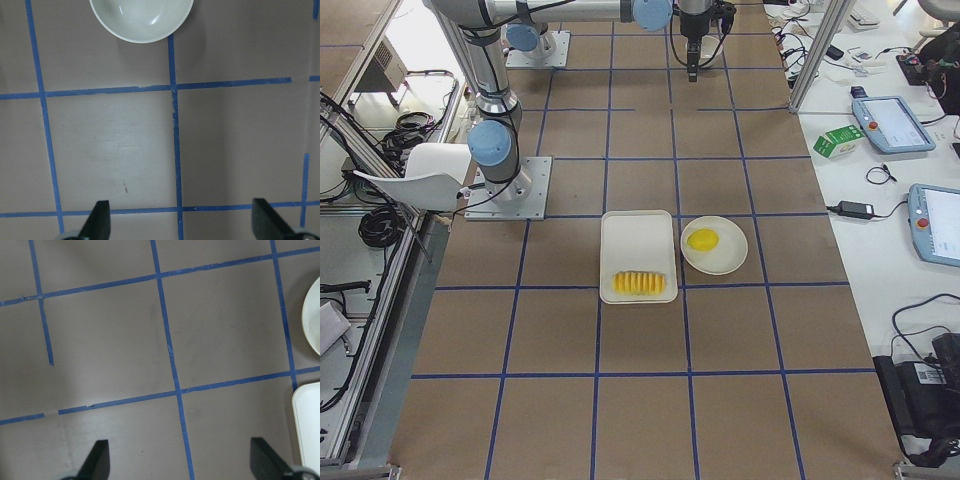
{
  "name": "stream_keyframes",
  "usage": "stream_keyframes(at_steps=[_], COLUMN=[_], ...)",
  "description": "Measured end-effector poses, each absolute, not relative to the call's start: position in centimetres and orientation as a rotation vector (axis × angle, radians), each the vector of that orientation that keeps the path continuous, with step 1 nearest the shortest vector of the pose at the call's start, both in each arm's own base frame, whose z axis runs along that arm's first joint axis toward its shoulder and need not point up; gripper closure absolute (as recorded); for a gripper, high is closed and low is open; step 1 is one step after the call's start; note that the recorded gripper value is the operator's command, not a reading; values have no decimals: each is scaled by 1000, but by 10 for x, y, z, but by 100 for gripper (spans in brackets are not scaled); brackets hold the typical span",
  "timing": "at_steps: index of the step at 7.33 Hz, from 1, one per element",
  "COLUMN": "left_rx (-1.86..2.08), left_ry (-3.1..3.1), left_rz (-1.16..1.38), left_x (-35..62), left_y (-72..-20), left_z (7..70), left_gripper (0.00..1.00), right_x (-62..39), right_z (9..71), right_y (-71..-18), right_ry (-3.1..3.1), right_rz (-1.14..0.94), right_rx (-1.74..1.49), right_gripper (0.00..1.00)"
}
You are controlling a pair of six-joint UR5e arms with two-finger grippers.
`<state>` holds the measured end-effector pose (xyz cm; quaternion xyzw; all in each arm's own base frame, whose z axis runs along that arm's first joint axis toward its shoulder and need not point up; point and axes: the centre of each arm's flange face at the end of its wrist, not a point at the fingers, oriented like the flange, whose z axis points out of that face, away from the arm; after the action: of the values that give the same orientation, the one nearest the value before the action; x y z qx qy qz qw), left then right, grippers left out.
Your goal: Place bowl and put lemon in it
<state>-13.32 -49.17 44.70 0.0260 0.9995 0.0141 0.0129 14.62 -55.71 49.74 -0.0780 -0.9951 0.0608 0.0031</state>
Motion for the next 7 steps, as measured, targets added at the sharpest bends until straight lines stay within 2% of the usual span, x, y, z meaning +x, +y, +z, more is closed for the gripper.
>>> stream_keyframes(at_steps=[4,7], left_rx=[86,62], left_ry=[3115,3116], left_rz=[32,7], left_x=[-131,-125], left_y=[-494,-502], left_z=[448,451], left_gripper=[0,0], right_x=[121,-28], right_z=[495,479], right_y=[-563,-577], right_ry=[-3102,-3093], right_rz=[159,53], right_rx=[-261,-200], right_gripper=[0,0])
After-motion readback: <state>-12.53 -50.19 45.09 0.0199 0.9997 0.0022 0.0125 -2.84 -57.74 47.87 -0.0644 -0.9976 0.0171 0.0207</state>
